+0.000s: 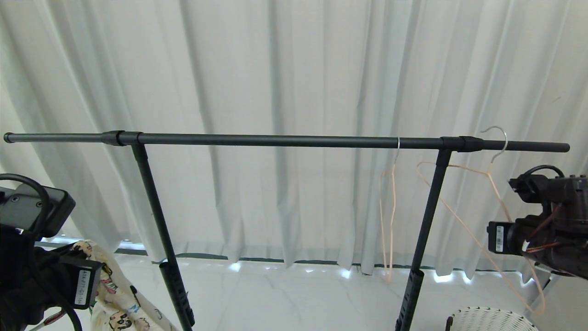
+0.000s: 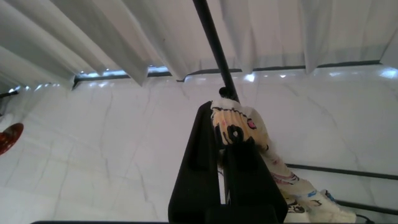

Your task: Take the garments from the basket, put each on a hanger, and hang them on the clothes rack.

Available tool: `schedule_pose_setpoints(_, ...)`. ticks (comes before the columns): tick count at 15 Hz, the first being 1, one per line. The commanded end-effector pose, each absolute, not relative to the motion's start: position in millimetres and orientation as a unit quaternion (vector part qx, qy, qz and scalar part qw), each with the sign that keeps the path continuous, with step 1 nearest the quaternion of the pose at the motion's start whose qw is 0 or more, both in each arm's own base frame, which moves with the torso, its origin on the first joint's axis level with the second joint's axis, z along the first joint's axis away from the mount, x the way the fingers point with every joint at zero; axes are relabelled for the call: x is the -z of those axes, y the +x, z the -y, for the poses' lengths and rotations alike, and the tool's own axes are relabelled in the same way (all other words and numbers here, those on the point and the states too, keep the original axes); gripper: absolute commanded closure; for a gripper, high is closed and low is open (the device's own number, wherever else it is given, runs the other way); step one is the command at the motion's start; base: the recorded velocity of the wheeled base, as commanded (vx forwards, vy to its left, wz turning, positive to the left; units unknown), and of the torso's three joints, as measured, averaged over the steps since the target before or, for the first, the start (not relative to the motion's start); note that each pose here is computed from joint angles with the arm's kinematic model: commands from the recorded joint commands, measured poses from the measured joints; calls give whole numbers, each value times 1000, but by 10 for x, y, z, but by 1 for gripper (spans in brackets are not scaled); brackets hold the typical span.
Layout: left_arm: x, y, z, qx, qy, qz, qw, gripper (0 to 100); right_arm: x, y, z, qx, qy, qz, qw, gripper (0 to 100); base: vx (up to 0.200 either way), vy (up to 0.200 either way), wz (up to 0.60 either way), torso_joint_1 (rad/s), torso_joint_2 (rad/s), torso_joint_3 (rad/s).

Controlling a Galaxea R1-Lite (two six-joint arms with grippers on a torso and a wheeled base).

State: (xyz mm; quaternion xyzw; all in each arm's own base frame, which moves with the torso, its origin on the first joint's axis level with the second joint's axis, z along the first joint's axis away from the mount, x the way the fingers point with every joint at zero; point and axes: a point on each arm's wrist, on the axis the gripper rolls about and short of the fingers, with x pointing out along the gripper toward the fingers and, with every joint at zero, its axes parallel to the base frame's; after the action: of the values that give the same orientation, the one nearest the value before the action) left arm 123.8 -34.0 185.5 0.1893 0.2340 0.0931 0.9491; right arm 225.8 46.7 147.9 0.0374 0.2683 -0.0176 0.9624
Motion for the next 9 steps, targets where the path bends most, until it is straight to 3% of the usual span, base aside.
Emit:
schedule_pose_setpoints(1, -1867, 1222, 332, -98, 188, -230, 950, 100, -1495, 1943, -393, 22, 36, -256, 966, 100, 0, 0, 0, 0, 0, 0)
schedule_pose_setpoints(2, -1862, 1211, 327, -100, 188, -229, 950, 100, -1502, 1845, -376, 21, 36, -251, 967, 100, 0, 0, 0, 0, 0, 0)
schedule_pose_setpoints(9, -1764, 1088, 281, -99, 189, -233, 949, 100, -1398, 1372, -273, 3, -35, -242, 970, 100, -200, 0, 0, 2, 6, 3)
